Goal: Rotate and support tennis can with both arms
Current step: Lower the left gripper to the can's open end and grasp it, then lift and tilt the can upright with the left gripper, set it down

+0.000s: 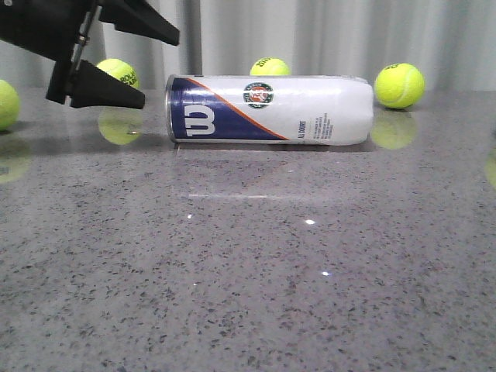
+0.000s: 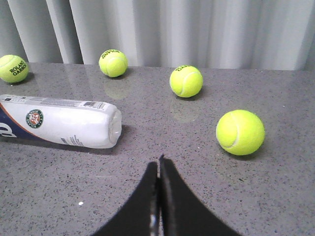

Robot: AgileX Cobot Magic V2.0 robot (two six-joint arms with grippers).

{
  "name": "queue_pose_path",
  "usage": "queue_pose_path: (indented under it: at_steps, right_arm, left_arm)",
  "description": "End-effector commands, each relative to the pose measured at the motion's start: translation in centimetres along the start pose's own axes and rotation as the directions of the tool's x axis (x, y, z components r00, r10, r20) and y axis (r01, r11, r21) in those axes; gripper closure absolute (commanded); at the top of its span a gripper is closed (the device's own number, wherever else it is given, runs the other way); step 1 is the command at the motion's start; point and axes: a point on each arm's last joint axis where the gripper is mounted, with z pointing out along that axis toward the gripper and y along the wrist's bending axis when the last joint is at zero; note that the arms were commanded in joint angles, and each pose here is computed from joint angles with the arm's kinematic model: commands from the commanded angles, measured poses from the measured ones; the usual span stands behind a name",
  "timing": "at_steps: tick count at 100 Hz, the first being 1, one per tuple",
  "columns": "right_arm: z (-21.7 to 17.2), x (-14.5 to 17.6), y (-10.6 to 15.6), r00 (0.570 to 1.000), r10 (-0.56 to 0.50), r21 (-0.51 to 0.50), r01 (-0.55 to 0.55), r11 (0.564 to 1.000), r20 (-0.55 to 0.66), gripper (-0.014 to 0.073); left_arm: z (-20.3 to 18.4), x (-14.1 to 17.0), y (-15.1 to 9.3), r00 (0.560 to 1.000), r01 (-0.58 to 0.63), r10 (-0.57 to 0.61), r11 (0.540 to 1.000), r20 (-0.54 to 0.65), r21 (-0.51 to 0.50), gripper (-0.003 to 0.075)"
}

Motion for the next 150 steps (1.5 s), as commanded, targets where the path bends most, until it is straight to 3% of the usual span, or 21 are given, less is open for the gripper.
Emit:
queue_pose_path:
  at_steps: [1,20,30,37,49,54,75,98,110,127,139,150]
  right_arm:
    - [-0.2,-1.5,0.1,0.995,-0.005,-0.001,0.005,1.000,0.103,0.0665]
    - [-0.2,-1.5,0.1,0.995,-0.005,-0.001,0.005,1.000,0.103,0.0665]
    - [-0.2,-1.5,0.1,0.995,-0.005,-0.001,0.005,1.000,0.103,0.0665]
    - [-0.2,-1.5,0.1,0.995,-0.005,-0.001,0.005,1.000,0.103,0.0665]
    - [-0.2,-1.5,0.1,0.995,-0.005,-0.001,0.005,1.000,0.103,0.0665]
    - [-0.2,-1.5,0.1,0.995,-0.005,-0.001,0.005,1.000,0.103,0.0665]
    - [-0.2,-1.5,0.1,0.995,-0.005,-0.001,0.005,1.000,0.103,0.0665]
    - [-0.2,-1.5,0.1,0.995,-0.005,-0.001,0.005,1.000,0.103,0.0665]
    - [-0.2,-1.5,0.1,0.995,-0.005,-0.001,0.005,1.000,0.103,0.0665]
    - [-0.2,-1.5,0.1,0.995,-0.005,-0.001,0.005,1.000,0.103,0.0665]
    - [-0.2,-1.5,0.1,0.995,-0.005,-0.001,0.005,1.000,0.103,0.0665]
    - [-0.2,-1.5,0.1,0.995,-0.005,-0.001,0.005,1.000,0.103,0.0665]
  left_arm:
    - [0.2,-1.3,-2.9,0.998,-0.046,0.043,0.994,0.038,0.096,0.0093]
    - [2.3,-1.4,-3.3,0.999,-0.036,0.035,0.989,0.015,0.143,0.0097]
    - [2.4,-1.4,-3.2,1.000,-0.025,0.022,0.988,0.021,0.154,0.0172]
    - [2.4,-1.4,-3.2,1.000,-0.024,0.021,0.988,0.022,0.155,0.0302]
    - [2.4,-1.4,-3.2,1.000,-0.024,0.021,0.988,0.022,0.155,0.0637]
    - [2.4,-1.4,-3.2,0.999,-0.026,0.023,0.988,0.022,0.155,0.0739]
    - [2.2,-1.0,-4.0,0.995,-0.092,0.095,0.971,-0.003,0.221,0.0741]
    - [-0.9,-1.1,-8.3,0.964,-0.265,0.262,0.940,0.042,0.217,0.0741]
    - [-3.7,-0.4,-11.6,0.910,-0.415,0.413,0.900,0.039,0.133,0.0741]
    - [-8.7,1.6,-16.6,0.794,-0.607,0.608,0.793,0.006,-0.049,0.0741]
    - [-12.0,3.6,-19.0,0.732,-0.675,0.679,0.709,-0.062,-0.205,0.0741]
    - [-14.5,5.1,-20.3,0.714,-0.683,0.690,0.647,-0.119,-0.340,0.0741]
